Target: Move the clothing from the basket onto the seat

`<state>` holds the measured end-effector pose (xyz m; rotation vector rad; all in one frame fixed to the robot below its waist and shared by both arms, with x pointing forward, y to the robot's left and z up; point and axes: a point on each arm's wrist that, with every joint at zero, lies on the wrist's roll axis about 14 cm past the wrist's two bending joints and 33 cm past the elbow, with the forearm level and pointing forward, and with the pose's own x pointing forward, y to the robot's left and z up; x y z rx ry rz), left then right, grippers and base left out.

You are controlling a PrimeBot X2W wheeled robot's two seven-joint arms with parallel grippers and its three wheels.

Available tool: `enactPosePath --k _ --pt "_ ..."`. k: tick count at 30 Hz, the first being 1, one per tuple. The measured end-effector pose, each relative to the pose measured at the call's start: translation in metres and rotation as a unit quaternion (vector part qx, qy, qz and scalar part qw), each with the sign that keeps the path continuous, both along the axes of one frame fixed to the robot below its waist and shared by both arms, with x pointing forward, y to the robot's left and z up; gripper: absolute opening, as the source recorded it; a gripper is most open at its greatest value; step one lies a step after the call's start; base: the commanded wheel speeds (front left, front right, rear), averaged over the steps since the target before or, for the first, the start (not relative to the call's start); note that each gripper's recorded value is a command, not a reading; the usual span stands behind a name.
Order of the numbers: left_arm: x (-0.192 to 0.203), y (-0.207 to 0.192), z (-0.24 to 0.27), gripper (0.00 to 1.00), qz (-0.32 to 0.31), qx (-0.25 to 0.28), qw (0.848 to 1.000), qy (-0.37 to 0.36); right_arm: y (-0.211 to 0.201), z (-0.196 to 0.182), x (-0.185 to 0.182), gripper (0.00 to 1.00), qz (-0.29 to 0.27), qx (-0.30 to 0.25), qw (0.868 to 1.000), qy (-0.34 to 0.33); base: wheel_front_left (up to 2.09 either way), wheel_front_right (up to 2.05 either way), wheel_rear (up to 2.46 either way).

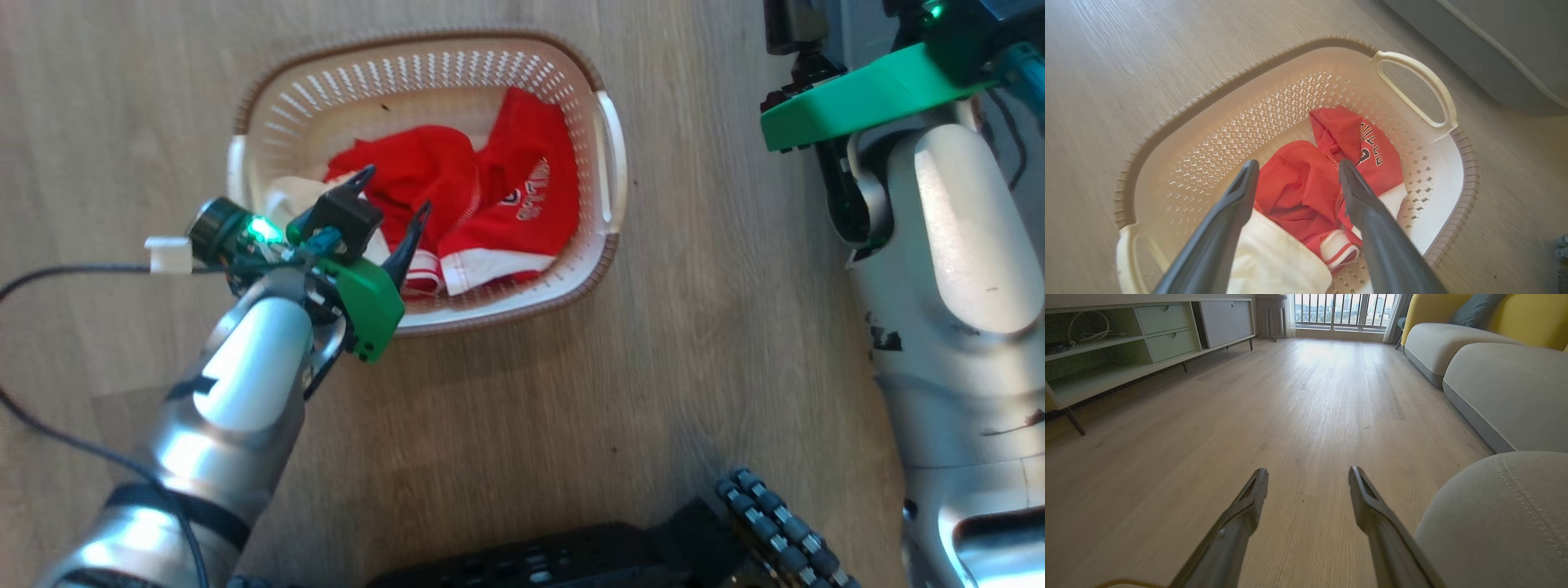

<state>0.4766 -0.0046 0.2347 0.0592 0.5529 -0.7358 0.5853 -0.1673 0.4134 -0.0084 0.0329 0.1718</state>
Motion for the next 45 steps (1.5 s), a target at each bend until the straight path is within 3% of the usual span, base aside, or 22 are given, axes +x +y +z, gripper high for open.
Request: enactPosePath --k 15,24,32,33,34,45 --pt "-0.004 -0.052 -0.083 1.00 -0.114 0.048 0.990 0.067 -0.031 -0.045 -0.014 1.00 -0.024 -0.009 0.998 0.051 0.00 0.00 0.00" --pt "-0.013 -0.042 -0.139 1.00 -0.129 0.130 0.972 0.145 -0.044 -0.065 -0.023 1.00 -0.037 -0.007 0.996 0.075 0.00 0.00 0.00" --pt "-0.026 -0.037 -0.152 1.00 -0.136 0.150 0.964 0.175 -0.046 -0.071 -0.024 1.00 -0.039 -0.009 0.996 0.081 0.00 0.00 0.00" --pt "-0.026 -0.037 -0.152 0.46 -0.137 0.148 0.964 0.174 -0.046 -0.072 -0.024 1.00 -0.039 -0.008 0.996 0.081 0.00 0.00 0.00" --pt "-0.025 -0.038 -0.151 0.00 -0.135 0.144 0.965 0.173 -0.045 -0.072 -0.024 1.00 -0.039 -0.005 0.996 0.081 0.00 0.00 0.00" --pt "-0.011 -0.058 -0.100 0.00 -0.100 0.071 0.984 0.130 -0.036 -0.041 -0.016 1.00 -0.030 0.001 0.998 0.051 0.00 0.00 0.00"
